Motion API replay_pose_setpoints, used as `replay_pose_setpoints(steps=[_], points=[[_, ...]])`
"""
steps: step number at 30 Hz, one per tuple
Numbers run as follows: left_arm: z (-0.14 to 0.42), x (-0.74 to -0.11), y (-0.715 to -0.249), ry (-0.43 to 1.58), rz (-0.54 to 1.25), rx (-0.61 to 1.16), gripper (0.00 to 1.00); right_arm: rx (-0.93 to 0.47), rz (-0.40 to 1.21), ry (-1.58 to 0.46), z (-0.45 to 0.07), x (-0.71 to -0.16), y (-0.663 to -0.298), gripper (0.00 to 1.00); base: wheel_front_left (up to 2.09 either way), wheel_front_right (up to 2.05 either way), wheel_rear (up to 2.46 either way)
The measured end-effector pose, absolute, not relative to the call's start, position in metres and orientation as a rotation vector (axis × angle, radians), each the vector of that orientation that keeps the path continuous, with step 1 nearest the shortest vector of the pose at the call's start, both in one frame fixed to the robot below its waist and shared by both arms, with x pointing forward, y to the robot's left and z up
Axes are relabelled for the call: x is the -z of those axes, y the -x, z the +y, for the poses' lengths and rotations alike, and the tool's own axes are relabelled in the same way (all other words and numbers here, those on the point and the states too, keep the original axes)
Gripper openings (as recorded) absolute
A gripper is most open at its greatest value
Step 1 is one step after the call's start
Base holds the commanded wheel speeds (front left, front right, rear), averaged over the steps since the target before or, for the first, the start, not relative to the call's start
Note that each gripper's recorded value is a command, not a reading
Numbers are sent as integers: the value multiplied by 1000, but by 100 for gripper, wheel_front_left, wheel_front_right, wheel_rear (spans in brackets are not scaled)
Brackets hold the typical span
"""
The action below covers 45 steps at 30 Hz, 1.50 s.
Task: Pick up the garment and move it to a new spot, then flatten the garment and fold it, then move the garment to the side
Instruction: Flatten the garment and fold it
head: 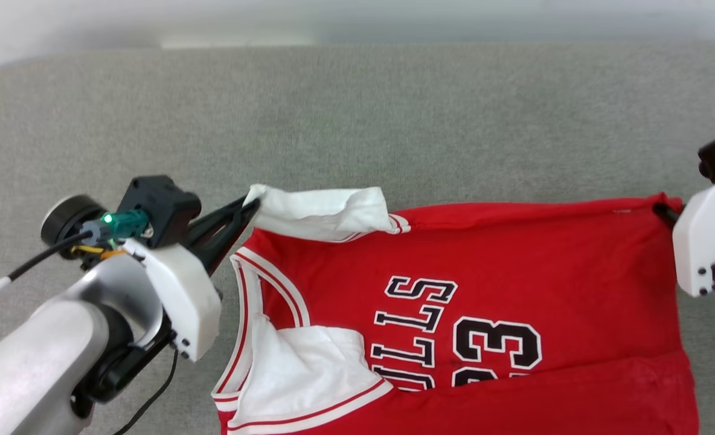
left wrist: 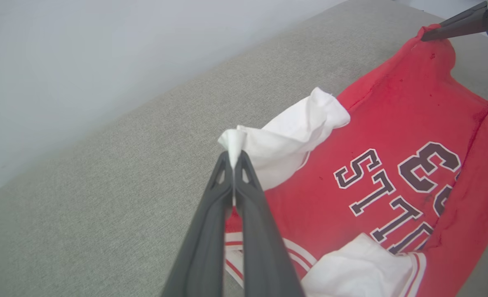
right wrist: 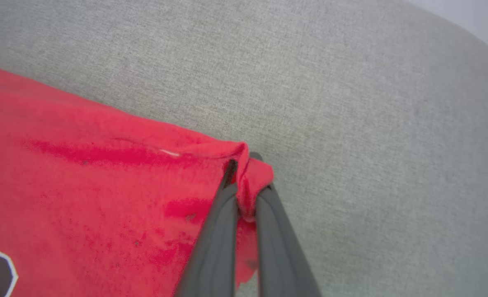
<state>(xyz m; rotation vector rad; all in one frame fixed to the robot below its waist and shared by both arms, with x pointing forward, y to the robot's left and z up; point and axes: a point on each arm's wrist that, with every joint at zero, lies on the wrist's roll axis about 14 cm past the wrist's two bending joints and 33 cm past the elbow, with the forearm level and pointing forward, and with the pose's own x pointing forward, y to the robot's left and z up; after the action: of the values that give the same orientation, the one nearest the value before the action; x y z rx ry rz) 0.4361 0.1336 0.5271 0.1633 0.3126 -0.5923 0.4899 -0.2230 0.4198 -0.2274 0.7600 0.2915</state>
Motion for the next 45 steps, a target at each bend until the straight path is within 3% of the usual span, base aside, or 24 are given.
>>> replay_pose_setpoints(steps=[11, 18, 38, 39, 40, 41, 45], points=[[148, -523, -373, -55, 340, 517, 0, -274, 684, 117, -231, -434, -419, 0, 0, 0, 0], [151, -485, -334, -12, 478, 507, 0, -279, 727, 105, -231, -417, -383, 0, 0, 0, 0], [137, -389, -287, 35, 764, 537, 0, -399, 869, 305, -221, -374, -340, 0, 0, 0, 0], [138, -386, -288, 29, 762, 531, 4, -402, 868, 304, -220, -373, -339, 0, 0, 0, 0], [139, -384, -289, 23, 758, 520, 100, -402, 869, 303, -220, -372, -339, 33, 0, 0, 0], [141, -383, -290, 18, 754, 509, 100, -402, 865, 303, -219, -372, -339, 100, 0, 0, 0], [139, -385, -292, 12, 709, 505, 100, -410, 849, 281, -212, -374, -337, 100, 0, 0, 0]])
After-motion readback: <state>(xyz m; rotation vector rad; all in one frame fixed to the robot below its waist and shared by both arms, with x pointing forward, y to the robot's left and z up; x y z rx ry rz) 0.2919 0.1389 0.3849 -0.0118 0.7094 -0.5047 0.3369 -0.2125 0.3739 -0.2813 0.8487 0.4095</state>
